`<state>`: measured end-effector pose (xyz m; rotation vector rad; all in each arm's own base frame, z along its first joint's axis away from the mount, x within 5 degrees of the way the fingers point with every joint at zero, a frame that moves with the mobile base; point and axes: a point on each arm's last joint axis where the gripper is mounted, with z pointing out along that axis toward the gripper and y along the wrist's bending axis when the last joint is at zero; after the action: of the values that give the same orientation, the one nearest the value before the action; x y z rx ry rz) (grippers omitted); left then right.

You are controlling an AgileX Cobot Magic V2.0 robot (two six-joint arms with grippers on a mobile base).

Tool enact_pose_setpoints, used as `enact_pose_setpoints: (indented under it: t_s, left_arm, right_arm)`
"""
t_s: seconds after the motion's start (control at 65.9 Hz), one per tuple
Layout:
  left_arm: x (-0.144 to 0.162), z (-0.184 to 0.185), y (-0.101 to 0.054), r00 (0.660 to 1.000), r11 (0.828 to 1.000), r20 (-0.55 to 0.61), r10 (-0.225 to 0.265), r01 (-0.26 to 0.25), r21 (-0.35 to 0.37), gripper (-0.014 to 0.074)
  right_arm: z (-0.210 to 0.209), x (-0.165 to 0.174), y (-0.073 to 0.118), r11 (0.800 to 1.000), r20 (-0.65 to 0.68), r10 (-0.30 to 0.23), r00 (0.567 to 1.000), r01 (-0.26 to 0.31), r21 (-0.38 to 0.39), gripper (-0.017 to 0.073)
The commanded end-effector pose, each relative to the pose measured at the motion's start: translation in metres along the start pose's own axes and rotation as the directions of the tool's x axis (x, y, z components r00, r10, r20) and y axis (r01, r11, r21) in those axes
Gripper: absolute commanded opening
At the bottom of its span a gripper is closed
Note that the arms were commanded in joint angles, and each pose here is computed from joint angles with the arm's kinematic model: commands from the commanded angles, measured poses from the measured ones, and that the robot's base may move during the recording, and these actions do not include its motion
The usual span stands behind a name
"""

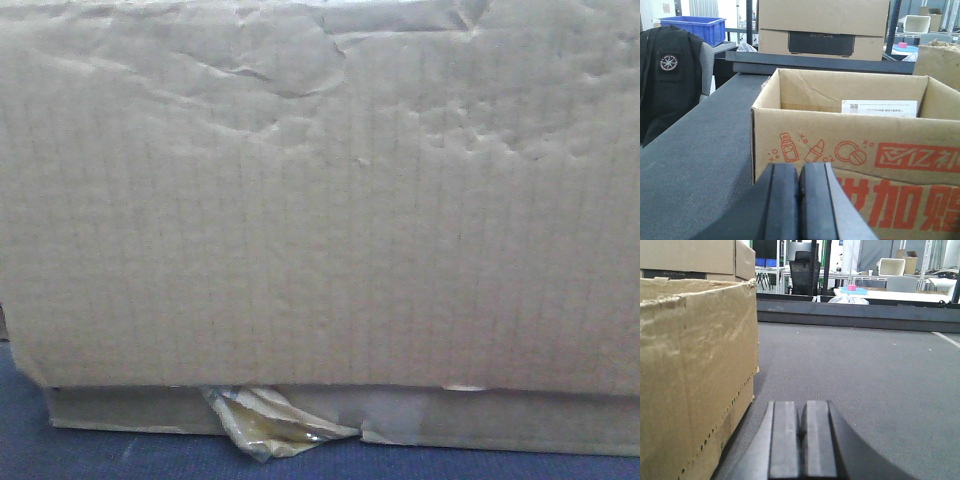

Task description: Stack two boxes on right shelf middle

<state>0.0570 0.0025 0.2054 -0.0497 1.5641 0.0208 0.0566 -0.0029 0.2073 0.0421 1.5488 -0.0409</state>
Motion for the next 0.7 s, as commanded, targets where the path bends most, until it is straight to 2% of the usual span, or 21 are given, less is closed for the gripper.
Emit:
enact_pose_setpoints:
  t_s: [0.0,0.41,0.547,0.683]
  left_arm:
    - [-0.0027,-0.0006,0.0001,1.000,1.000,0.024,-0.011,0.011,-0.002,-0.0092]
    - [-0.0027,-0.0006,0.0001,1.000,1.000,0.024,-0.011,0.011,-0.002,-0.0092]
    - [-0.0061,-0.0007,0.0001,0.998,1.000,0.062,-0.007,0.007,-0.001,-0.0092]
    - [-0.0120,-0.0017,-0.0002,0.995,0.998,0.072,-0.064,0.064,0.005,-0.0092]
  right_arm:
    - [-0.0003,-0.0019,-0.0001,1.000,0.022,0.001,1.000,-0.001,0.001,-0.0162]
    - [-0.0003,-0.0019,-0.0001,1.000,0.022,0.001,1.000,-0.001,0.001,-0.0162]
    - [-0.0003,-0.0019,-0.0001,1.000,0.022,0.001,1.000,-0.001,0.001,-0.0162]
    - [-0.0003,-0.0019,-0.0001,1.000,0.022,0.001,1.000,-0.001,0.001,-0.0162]
